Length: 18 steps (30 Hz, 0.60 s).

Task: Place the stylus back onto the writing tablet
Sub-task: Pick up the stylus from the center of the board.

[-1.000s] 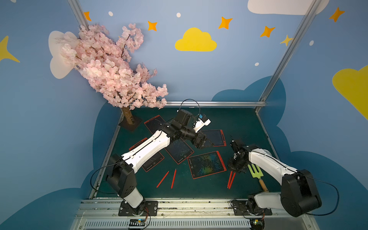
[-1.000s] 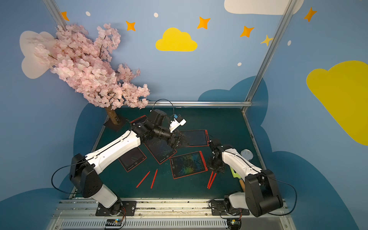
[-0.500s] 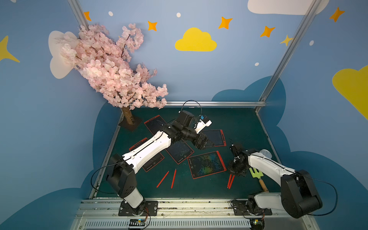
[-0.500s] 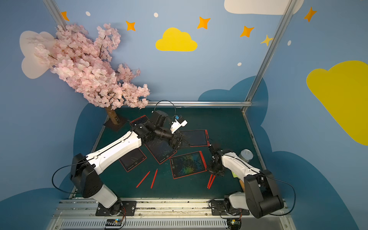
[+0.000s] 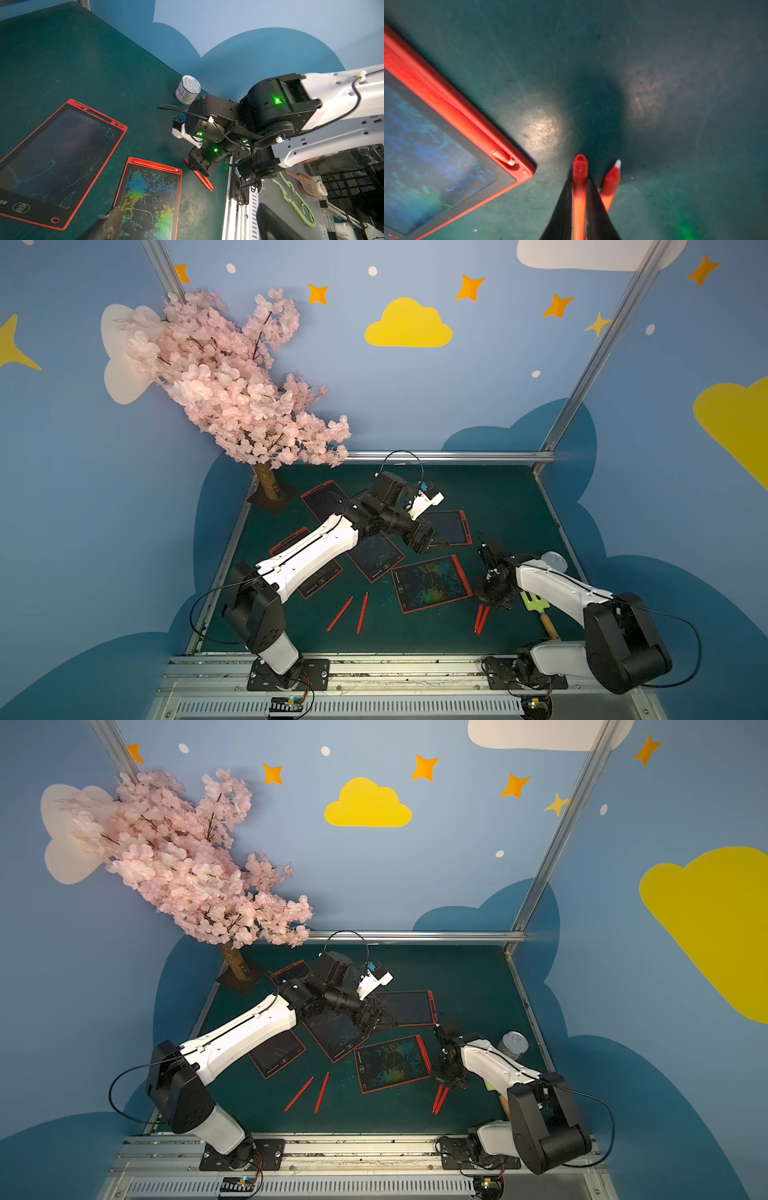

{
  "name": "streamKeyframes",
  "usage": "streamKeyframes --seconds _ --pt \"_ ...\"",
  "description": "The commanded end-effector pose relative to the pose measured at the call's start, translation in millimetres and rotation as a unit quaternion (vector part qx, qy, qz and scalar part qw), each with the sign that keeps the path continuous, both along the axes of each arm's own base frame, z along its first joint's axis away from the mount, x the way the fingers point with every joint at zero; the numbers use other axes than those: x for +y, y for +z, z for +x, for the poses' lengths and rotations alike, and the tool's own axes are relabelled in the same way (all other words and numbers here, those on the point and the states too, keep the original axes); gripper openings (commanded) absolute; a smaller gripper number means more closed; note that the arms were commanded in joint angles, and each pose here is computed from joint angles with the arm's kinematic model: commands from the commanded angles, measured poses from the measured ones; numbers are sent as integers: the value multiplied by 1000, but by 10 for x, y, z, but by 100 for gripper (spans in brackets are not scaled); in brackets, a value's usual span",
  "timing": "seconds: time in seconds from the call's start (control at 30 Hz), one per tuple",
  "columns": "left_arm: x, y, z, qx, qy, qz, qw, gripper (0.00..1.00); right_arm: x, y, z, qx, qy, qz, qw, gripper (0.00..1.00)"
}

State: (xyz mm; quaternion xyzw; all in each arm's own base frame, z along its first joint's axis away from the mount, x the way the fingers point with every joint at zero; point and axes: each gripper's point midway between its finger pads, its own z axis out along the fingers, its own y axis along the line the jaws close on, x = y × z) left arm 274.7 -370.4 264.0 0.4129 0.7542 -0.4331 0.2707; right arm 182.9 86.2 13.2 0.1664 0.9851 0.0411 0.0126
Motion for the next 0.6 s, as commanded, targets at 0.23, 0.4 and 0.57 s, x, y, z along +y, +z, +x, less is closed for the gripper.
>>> streamKeyframes --seconds 0.23,0.4,0.57 --pt "10 -126 16 -8 2 15 1000 99 -35 -62 67 -4 14 -37 999 13" --pt "-23 -164 4 13 0 8 1000 99 -34 -43 129 -16 22 -40 999 12" --pt "12 -140 79 24 17 2 1000 99 23 111 340 -48 29 -37 998 11"
